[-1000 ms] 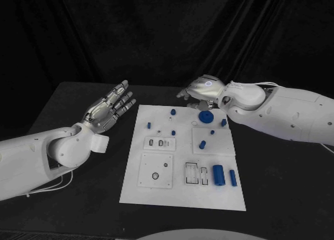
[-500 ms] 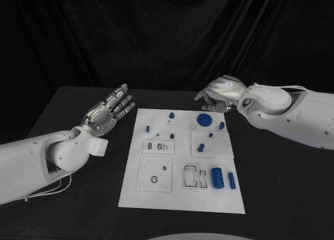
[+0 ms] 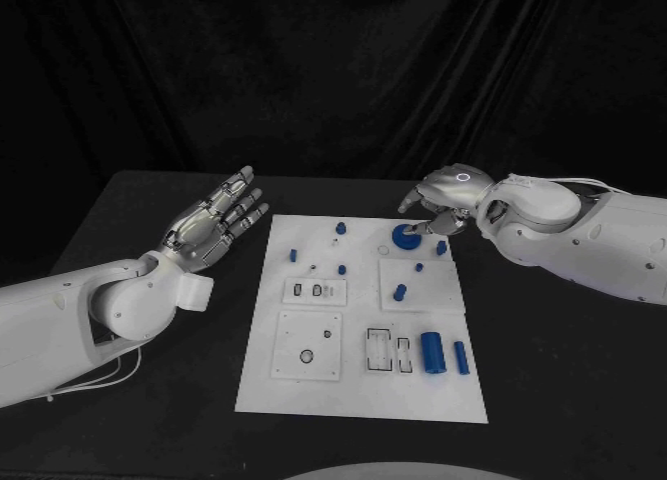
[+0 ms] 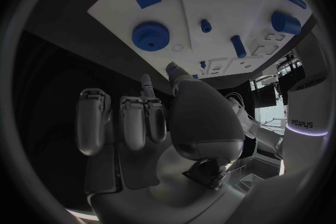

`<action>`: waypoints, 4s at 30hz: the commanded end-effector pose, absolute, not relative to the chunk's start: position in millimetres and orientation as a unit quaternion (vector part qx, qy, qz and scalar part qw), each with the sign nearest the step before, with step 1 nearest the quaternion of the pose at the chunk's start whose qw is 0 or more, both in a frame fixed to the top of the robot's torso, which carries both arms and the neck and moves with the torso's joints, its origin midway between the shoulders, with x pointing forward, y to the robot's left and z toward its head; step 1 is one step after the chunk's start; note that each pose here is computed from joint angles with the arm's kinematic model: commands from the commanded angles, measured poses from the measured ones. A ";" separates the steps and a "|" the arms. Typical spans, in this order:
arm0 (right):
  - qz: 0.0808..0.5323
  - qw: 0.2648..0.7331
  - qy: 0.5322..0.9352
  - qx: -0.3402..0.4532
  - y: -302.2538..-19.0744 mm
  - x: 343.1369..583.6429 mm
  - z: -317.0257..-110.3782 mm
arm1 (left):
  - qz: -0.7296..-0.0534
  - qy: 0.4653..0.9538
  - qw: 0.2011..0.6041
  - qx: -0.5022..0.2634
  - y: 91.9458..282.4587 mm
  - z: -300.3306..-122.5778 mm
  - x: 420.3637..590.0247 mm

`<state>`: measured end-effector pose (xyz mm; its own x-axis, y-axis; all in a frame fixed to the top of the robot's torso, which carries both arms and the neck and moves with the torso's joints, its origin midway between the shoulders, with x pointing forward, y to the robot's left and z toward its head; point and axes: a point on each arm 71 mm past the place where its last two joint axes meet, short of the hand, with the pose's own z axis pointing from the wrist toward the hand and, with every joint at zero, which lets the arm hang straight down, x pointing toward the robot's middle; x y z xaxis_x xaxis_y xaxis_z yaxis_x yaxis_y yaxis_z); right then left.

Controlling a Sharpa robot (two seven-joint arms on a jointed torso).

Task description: Assemble the parts on the task board

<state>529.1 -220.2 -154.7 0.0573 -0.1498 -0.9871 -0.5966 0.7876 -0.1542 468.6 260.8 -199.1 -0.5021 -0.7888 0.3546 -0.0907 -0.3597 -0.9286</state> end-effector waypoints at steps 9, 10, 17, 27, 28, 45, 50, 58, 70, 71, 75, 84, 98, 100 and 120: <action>0.135 0.649 0.708 -0.245 -222.9 533.8 -168.7 | -0.711 0.507 0.242 -0.423 258.0 -196.5 468.1; 0.135 0.648 0.708 -0.245 -222.6 533.7 -169.5 | -0.711 0.507 0.242 -0.423 258.0 -196.5 468.0; 0.134 0.646 0.710 -0.245 -221.7 535.3 -173.0 | -0.710 0.507 0.243 -0.424 258.8 -196.4 467.9; 0.130 0.641 0.716 -0.245 -221.8 537.0 -176.8 | -0.711 0.506 0.243 -0.423 258.5 -196.4 468.1; 0.130 0.641 0.716 -0.245 -221.7 537.1 -177.3 | -0.711 0.507 0.243 -0.423 258.4 -196.4 468.1; 0.125 0.627 0.729 -0.246 -216.8 540.0 -191.0 | -0.712 0.507 0.241 -0.422 258.3 -196.5 468.3; 0.124 0.624 0.731 -0.246 -217.0 540.0 -194.0 | -0.712 0.507 0.239 -0.422 257.8 -196.5 468.3; 0.128 0.618 0.734 -0.251 -217.3 539.1 -196.2 | -0.712 0.508 0.238 -0.422 257.8 -196.7 468.5; 0.150 0.627 0.719 -0.259 -211.5 535.5 -193.7 | -0.713 0.508 0.236 -0.421 257.8 -196.8 468.5; 0.152 0.628 0.718 -0.260 -210.7 535.0 -193.2 | -0.713 0.509 0.236 -0.421 257.8 -196.8 468.5; 0.159 0.631 0.712 -0.263 -206.4 533.5 -190.1 | -0.713 0.509 0.234 -0.421 257.7 -196.9 468.3; 0.176 0.640 0.696 -0.275 -188.9 533.4 -178.8 | -0.712 0.511 0.233 -0.422 257.7 -197.2 468.5; 0.204 0.642 0.676 -0.299 -151.6 533.7 -169.0 | -0.712 0.513 0.230 -0.421 255.8 -197.6 468.5; 0.207 0.641 0.674 -0.302 -145.9 534.2 -167.2 | -0.711 0.514 0.229 -0.422 255.6 -197.7 468.5; 0.218 0.637 0.668 -0.317 -113.2 536.6 -164.1 | -0.712 0.518 0.222 -0.419 251.2 -198.5 469.6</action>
